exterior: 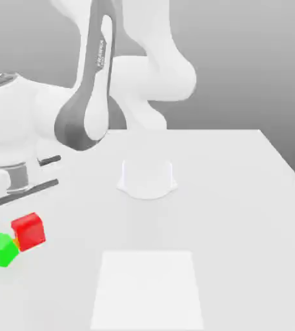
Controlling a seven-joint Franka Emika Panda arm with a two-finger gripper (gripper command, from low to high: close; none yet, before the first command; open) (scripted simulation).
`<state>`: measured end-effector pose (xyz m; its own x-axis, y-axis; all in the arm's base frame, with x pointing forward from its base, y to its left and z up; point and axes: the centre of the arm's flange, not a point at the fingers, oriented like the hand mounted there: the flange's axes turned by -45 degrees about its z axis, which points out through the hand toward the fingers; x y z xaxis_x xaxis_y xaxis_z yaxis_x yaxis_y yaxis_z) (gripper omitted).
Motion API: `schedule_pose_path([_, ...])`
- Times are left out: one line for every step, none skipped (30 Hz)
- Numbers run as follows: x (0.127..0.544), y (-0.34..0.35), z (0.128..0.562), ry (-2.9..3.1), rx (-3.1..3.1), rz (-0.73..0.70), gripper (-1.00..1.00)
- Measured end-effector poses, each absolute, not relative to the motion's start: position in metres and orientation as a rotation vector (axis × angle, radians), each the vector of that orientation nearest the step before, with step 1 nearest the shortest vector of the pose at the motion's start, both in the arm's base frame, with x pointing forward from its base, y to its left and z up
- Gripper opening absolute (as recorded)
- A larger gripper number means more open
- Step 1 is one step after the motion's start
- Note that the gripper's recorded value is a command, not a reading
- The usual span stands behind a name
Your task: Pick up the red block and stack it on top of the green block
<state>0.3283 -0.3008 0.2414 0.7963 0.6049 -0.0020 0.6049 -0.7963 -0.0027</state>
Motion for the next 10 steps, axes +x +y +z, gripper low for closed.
schedule_pose_path([0.312, -0.321, 0.244, -0.975, -2.984, 0.003, -1.00])
schedule_pose_path([0.309, -0.327, 0.240, -0.988, -2.981, 0.001, -1.00])
schedule_pose_path([0.309, -0.329, 0.233, -0.999, -2.978, -0.001, -1.00])
schedule_pose_path([0.309, -0.330, 0.224, -1.005, -2.976, -0.002, -1.00])
schedule_pose_path([0.309, -0.330, 0.213, -1.008, -2.975, -0.003, -1.00])
schedule_pose_path([0.309, -0.330, 0.201, -1.009, -2.974, -0.002, -1.00])
schedule_pose_path([0.308, -0.330, 0.189, -1.008, -2.974, -0.001, -1.00])
schedule_pose_path([0.308, -0.330, 0.183, -1.007, -2.974, 0.000, 1.00])
schedule_pose_path([0.308, -0.330, 0.183, -1.007, -2.974, 0.000, 1.00])
schedule_pose_path([0.308, -0.330, 0.183, -1.007, -2.974, 0.000, 1.00])
